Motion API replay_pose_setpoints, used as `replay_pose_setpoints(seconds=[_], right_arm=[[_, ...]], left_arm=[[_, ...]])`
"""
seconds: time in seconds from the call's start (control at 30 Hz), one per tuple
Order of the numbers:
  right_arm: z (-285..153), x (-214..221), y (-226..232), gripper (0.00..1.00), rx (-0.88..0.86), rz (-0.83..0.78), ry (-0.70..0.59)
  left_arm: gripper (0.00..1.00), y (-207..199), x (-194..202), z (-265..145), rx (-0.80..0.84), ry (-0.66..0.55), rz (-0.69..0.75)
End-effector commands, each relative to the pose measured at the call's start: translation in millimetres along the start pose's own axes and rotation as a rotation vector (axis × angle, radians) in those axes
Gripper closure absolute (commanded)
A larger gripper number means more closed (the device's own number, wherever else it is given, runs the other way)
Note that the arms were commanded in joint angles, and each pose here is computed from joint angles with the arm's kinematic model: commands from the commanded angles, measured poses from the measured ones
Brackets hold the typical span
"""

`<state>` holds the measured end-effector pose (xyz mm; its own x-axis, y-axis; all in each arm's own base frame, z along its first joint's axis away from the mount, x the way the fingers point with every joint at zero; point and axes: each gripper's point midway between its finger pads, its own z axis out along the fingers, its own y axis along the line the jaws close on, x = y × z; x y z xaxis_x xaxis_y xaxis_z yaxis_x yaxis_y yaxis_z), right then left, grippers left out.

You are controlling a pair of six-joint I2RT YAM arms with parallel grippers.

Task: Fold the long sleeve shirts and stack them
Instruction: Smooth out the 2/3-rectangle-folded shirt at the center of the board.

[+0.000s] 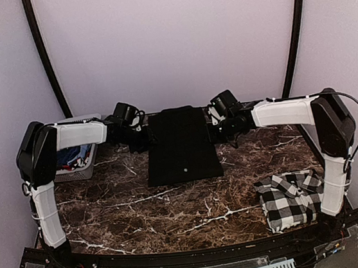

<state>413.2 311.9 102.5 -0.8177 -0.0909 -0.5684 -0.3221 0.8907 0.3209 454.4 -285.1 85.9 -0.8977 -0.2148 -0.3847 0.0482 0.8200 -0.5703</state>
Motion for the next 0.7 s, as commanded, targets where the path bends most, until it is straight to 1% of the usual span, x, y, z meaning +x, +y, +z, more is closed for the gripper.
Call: replay_pose_setpoints(seconds=[0.0, 0.1, 0.17, 0.2, 0.23, 0.33, 0.47, 0.57, 0.67], right_arm=[[-2.0, 38.4, 24.0, 0.69, -0.008, -0.037, 0.039], [1.3, 62.2, 30.6, 0.69, -0.007, -0.042, 0.075], [3.3, 76.5, 29.6, 0.69, -0.004, -0.031, 0.096], [4.4, 84.2, 28.0, 0.69, -0.005, -0.023, 0.107], [5.8, 91.1, 25.8, 0.69, -0.006, -0.015, 0.116], [8.5, 114.3, 12.2, 0.70, 0.018, 0.010, 0.154], [2.2, 132.0, -1.6, 0.70, 0.051, 0.023, 0.172], [-7.9, 136.8, -10.6, 0.70, 0.070, 0.036, 0.166], [-14.8, 141.6, -15.6, 0.70, 0.076, 0.051, 0.167]], left_arm=[[0.64, -38.3, 49.8, -21.2, 0.096, 0.071, 0.048], [0.64, -46.0, 78.1, -16.0, 0.133, 0.125, 0.034], [0.64, -40.8, 96.6, -11.0, 0.130, 0.157, 0.016], [0.64, -31.5, 108.3, -7.8, 0.118, 0.175, -0.009], [0.65, -29.3, 111.3, -7.7, 0.122, 0.173, -0.015], [0.65, -3.5, 133.3, -5.5, 0.067, 0.205, -0.045], [0.65, 16.2, 143.4, -11.7, 0.005, 0.203, -0.051], [0.65, 28.9, 147.2, -22.9, -0.040, 0.193, -0.050], [0.65, 33.2, 146.3, -35.7, -0.053, 0.174, -0.042]])
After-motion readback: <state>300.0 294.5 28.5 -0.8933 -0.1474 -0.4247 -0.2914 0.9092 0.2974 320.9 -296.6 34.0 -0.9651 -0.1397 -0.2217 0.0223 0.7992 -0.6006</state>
